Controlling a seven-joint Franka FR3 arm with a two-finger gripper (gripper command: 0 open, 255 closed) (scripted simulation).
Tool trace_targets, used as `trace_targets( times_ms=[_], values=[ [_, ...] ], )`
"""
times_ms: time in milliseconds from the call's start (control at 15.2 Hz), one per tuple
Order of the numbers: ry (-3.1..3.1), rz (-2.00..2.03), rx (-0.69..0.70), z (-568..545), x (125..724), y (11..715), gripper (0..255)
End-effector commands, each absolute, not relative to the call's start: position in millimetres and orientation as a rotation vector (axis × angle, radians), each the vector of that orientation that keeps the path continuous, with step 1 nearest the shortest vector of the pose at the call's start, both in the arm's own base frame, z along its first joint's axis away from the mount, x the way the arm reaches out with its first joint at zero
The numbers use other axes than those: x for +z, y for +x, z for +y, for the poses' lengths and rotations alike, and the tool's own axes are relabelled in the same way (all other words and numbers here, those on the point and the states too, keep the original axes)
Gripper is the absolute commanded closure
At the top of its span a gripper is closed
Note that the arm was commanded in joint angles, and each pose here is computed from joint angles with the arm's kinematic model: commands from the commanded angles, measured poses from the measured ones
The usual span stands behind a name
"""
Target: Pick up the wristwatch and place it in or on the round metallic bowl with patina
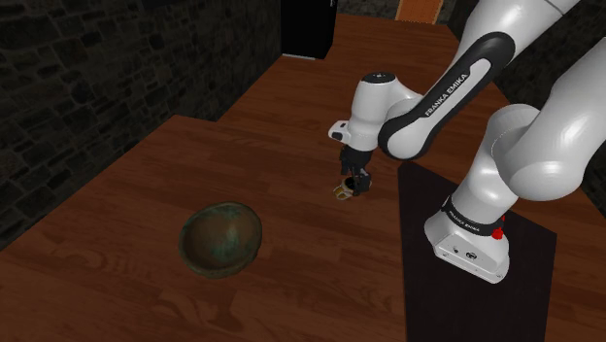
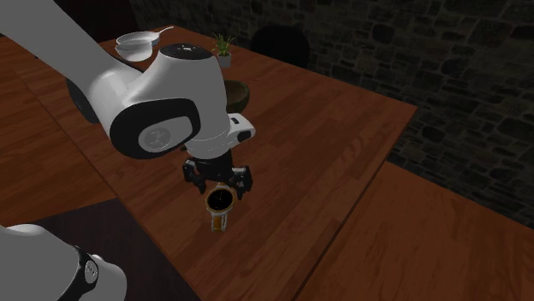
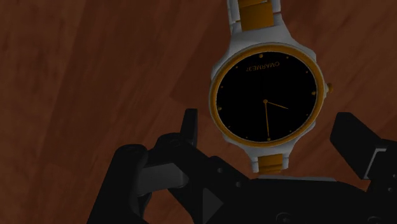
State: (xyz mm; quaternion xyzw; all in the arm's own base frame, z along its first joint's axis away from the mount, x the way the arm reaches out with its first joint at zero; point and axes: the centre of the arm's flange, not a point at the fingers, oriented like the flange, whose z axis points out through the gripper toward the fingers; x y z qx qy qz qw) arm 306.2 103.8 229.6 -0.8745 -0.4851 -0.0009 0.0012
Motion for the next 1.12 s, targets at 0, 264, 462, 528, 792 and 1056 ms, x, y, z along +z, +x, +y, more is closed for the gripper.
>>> trace_targets(
  times_ms=[0,264,462,528,792,1056],
  values=[
    [-2.745,-1.523,-0.003,103.9,228.7,306.2,0],
    [-2.745,-1.523,-0.003,103.9,228.7,306.2,0],
    [-2.745,-1.523,-0.003,103.9,228.7,306.2,255],
    [-2.745,-1.523,-0.003,103.9,228.7,306.1,255],
    [-2.745,-1.523,-0.003,103.9,228.7,305.9,255],
    [-2.745,-1.523,-0.003,103.9,233.9,306.1,255]
  ],
)
